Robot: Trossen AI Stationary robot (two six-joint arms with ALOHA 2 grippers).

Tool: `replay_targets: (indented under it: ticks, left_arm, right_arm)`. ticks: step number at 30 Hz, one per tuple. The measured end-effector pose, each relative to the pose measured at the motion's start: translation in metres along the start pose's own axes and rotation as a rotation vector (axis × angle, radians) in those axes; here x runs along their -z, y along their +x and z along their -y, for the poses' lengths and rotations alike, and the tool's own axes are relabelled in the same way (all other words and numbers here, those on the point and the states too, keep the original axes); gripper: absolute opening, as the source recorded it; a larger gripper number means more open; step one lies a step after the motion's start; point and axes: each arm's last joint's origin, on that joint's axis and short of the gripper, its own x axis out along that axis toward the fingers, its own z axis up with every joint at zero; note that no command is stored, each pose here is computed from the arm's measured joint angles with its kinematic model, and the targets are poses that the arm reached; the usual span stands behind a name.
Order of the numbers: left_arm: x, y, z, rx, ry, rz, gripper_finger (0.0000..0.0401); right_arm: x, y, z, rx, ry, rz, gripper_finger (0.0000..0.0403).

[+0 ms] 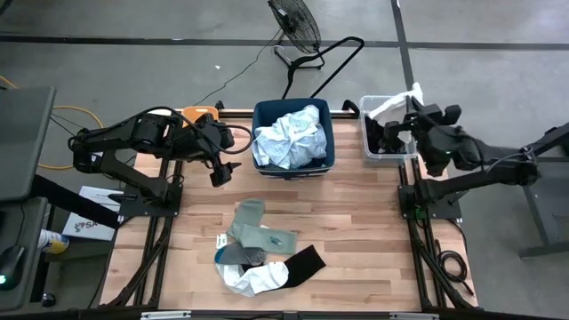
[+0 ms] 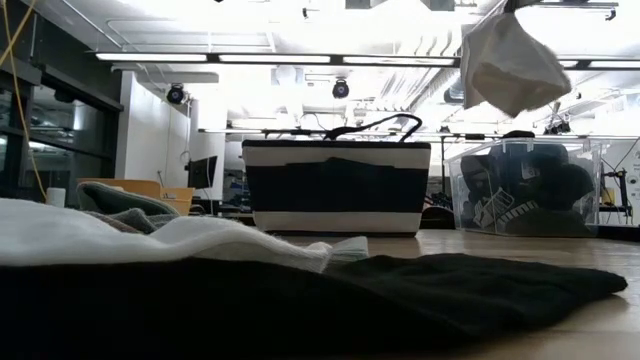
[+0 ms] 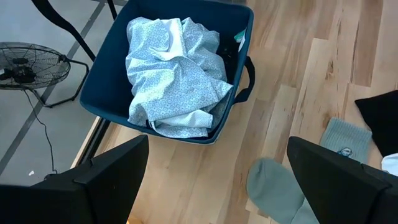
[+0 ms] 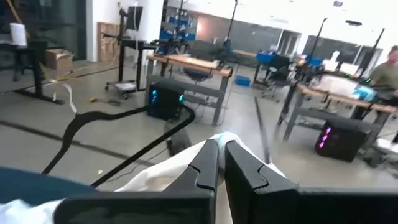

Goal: Pick & Place Cloths
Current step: Put the white boxers into the transparent bin

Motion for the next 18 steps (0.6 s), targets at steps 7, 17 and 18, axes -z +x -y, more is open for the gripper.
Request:
replay_targets:
  ticks: [7, 17, 18]
  left_arm:
    - [0.000, 0.000, 0.000, 0.000, -0.003, 0.000, 0.0376]
    - [0.000, 0.000, 0.000, 0.000, -0.017, 0.000, 0.0376]
    - [0.000, 0.000, 0.000, 0.000, -0.017, 0.000, 0.0376]
  right_arm:
    - [0.025, 0.015, 0.005, 0.002, 0.051, -0.126, 0.0005]
    - [0.060, 0.044, 0.010, 0.104, 0.017, -0.480, 0.0005]
    - [0.063, 0.047, 0.010, 0.112, 0.007, -0.514, 0.0005]
